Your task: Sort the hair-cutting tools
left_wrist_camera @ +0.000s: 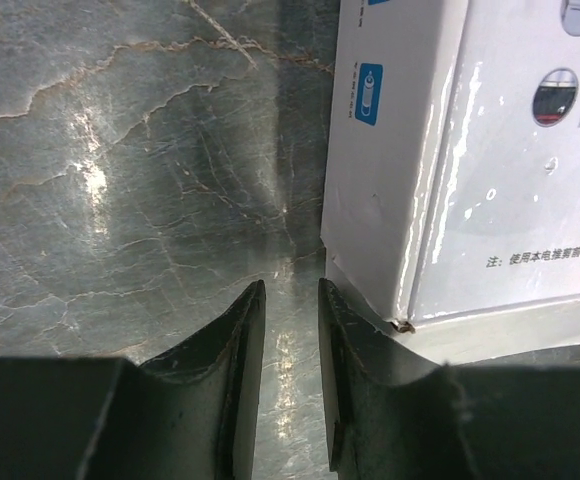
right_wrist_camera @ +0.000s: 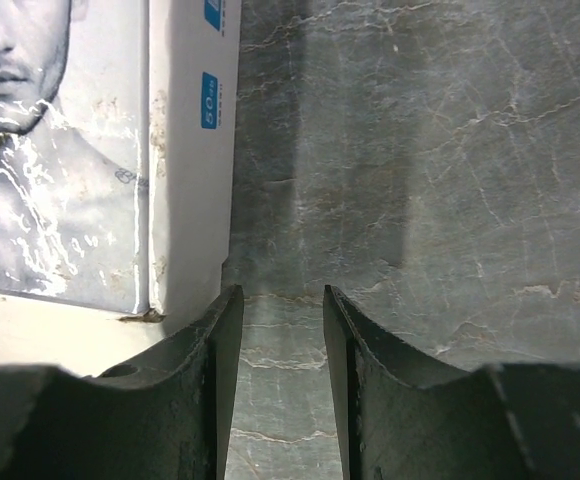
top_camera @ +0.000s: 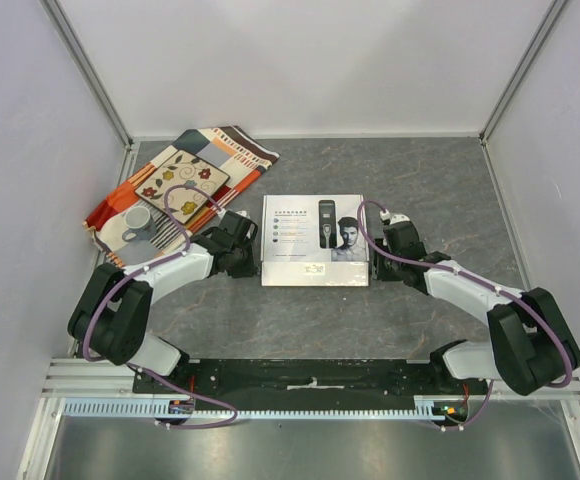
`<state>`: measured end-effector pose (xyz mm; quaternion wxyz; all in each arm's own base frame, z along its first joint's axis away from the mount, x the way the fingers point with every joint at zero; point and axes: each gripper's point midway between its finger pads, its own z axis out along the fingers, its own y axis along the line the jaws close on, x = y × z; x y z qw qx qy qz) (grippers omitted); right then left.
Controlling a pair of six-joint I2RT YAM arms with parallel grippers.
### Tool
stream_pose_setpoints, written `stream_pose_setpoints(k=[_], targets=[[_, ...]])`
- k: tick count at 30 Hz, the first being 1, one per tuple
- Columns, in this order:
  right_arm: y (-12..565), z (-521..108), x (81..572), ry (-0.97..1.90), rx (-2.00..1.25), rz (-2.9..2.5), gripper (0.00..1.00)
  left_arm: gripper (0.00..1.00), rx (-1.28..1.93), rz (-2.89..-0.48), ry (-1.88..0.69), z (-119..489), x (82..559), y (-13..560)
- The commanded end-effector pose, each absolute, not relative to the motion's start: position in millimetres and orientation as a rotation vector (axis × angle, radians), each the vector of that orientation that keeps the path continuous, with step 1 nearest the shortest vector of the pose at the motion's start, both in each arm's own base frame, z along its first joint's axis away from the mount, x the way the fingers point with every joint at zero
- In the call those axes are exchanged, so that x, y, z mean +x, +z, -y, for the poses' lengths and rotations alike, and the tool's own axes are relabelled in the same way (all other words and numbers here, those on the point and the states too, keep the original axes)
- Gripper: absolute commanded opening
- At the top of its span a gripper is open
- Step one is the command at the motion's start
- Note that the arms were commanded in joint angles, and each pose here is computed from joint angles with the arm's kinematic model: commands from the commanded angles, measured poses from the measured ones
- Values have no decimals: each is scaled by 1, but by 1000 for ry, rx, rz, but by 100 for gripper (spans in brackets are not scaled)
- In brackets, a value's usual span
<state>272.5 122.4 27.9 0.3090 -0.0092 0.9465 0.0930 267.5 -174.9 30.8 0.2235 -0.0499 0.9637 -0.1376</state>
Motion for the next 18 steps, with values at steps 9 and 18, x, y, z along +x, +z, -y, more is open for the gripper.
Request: stream_pose_setpoints(k=[9, 18], targets=[[96, -116, 282, 201, -68, -2316, 45, 31, -136, -2552, -369, 175, 285, 71], [132, -164, 254, 408, -166, -2248, 40, 19, -99, -2341, -418, 177, 308, 180]])
